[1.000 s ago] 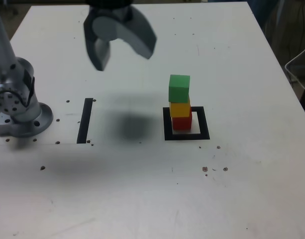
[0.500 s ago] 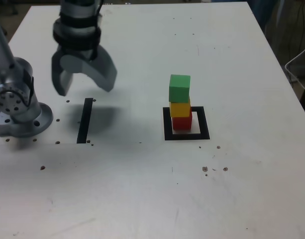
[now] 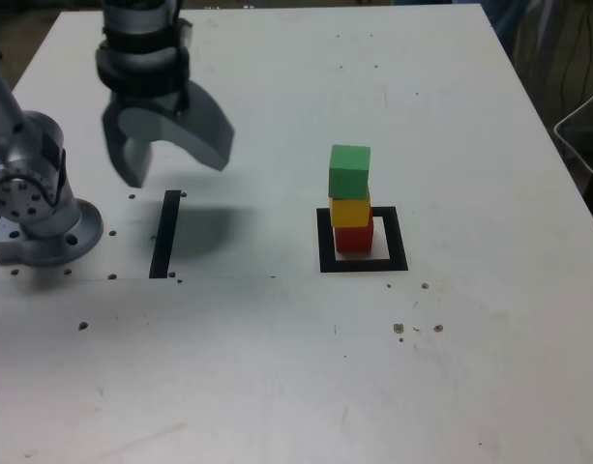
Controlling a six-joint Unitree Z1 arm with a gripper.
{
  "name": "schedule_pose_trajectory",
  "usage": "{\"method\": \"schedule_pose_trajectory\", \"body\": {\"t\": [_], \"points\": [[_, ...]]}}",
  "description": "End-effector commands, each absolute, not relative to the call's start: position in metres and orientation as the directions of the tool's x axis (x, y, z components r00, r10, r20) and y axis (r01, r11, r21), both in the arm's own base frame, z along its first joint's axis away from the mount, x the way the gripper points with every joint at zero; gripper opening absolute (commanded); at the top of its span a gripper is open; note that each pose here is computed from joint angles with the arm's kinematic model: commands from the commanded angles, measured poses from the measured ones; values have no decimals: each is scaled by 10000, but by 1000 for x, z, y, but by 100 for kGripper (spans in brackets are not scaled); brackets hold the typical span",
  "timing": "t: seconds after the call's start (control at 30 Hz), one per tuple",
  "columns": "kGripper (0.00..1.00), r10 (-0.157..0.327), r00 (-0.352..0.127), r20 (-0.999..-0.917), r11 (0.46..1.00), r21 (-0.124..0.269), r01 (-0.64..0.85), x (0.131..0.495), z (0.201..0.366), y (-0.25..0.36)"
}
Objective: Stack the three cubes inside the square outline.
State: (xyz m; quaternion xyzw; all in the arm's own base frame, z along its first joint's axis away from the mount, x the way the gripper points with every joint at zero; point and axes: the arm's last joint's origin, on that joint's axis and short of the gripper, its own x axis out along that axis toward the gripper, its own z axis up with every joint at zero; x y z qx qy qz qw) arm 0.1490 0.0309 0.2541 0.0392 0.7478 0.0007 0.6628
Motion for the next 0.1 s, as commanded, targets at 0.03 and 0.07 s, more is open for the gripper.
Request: {"method": "schedule_pose_trajectory", "body": {"t": [0.03, 0.07], "points": [[100, 640, -1029, -9926, 9966, 582, 584, 154, 252, 32], [100, 652, -982, -9930, 9964, 594, 605, 156, 251, 32]]}}
